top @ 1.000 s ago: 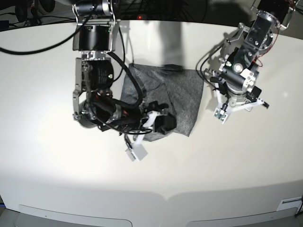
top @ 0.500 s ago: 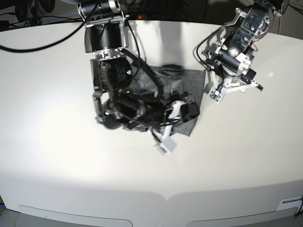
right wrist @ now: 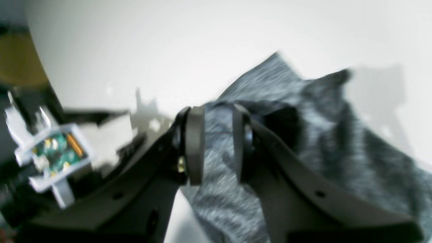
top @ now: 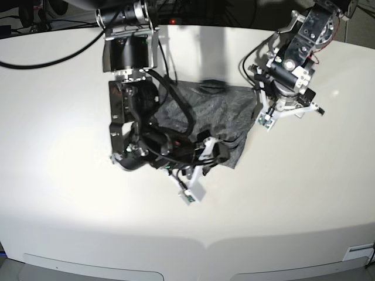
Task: Fold the T-shirt properly
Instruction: 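Fold the lifted end over onto the shirt toward the left gripper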
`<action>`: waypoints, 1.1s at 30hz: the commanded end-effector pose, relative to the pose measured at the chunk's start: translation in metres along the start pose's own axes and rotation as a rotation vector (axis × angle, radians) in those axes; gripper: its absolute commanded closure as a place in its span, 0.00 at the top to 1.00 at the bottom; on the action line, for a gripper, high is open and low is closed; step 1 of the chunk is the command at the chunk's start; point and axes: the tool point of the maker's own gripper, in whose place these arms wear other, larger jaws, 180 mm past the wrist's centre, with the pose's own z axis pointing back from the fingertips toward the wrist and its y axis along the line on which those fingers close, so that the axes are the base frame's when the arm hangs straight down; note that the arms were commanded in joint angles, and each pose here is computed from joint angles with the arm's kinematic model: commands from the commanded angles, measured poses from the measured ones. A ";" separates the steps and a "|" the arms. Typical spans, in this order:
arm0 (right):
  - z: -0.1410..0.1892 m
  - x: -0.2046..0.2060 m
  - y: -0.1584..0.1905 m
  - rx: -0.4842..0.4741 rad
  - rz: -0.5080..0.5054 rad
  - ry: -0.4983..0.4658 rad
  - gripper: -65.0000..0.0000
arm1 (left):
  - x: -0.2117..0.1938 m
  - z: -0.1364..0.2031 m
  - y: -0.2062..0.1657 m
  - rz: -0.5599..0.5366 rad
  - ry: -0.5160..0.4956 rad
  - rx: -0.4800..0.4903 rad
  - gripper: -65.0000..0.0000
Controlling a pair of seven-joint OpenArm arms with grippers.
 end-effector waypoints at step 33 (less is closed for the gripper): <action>-0.054 0.057 -0.048 -0.176 0.171 -0.153 0.23 | 0.026 0.005 0.000 0.064 -0.126 -0.030 0.40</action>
